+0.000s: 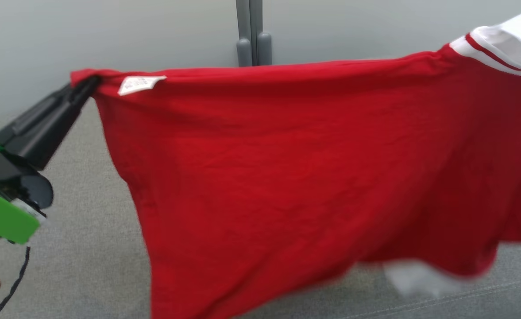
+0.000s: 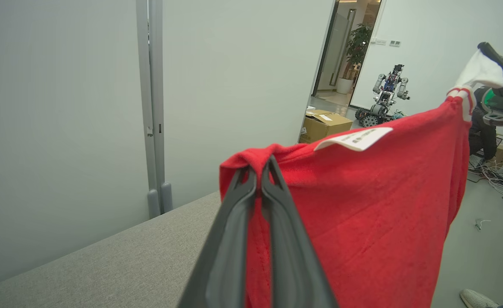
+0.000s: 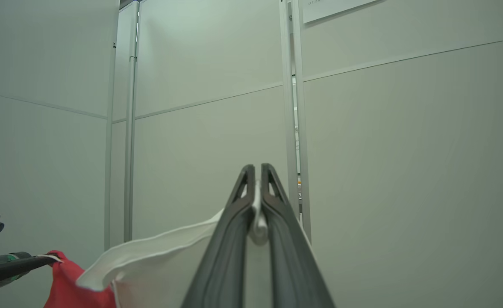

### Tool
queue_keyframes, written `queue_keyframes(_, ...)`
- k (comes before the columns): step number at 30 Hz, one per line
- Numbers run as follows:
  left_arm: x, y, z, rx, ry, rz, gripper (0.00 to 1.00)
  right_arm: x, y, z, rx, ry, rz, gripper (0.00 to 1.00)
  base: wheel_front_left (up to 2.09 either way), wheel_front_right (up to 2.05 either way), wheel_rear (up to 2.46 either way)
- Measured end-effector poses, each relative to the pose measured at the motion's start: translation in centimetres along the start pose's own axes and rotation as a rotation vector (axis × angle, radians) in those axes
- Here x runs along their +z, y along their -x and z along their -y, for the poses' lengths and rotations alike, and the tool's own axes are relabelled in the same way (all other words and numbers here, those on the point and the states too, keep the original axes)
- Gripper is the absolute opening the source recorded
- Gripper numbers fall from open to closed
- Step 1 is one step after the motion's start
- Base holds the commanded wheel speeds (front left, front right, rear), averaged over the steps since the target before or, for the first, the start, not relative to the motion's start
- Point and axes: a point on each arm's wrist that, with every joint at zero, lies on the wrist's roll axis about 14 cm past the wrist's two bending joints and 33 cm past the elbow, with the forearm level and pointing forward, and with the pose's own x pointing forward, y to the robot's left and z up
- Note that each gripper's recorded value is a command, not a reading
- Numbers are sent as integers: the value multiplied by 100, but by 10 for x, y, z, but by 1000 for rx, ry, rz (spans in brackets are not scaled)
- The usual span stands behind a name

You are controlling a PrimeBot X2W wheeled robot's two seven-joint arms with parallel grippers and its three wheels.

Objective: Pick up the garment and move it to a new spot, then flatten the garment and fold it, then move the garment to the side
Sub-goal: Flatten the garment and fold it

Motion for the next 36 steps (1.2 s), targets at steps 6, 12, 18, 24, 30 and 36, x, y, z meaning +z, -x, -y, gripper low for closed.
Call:
queue_keyframes(6,-33,-1,-41,121,139,-151,0,-65,-7,6,-35,-213,-212,0,0,0,0)
queue_keyframes(12,-79,1,-110,328,258,-288,0,-164,-16,-2,-60,-399,-469,0,0,0,0)
queue_keyframes(18,49,-47,-157,409,-97,81,0,-106,-135,18,-87,-279,-112,0,0,0,0)
queue_keyframes(24,76,-84,-161,360,-276,241,0,-85,-189,9,-27,-189,83,0,0,0,0)
queue_keyframes(30,-67,-100,-165,295,-139,99,0,-240,-126,11,-111,-291,-265,0,0,0,0)
queue_keyframes(36,-273,0,-175,481,99,-286,0,-396,72,-8,-426,-503,-788,0,0,0,0)
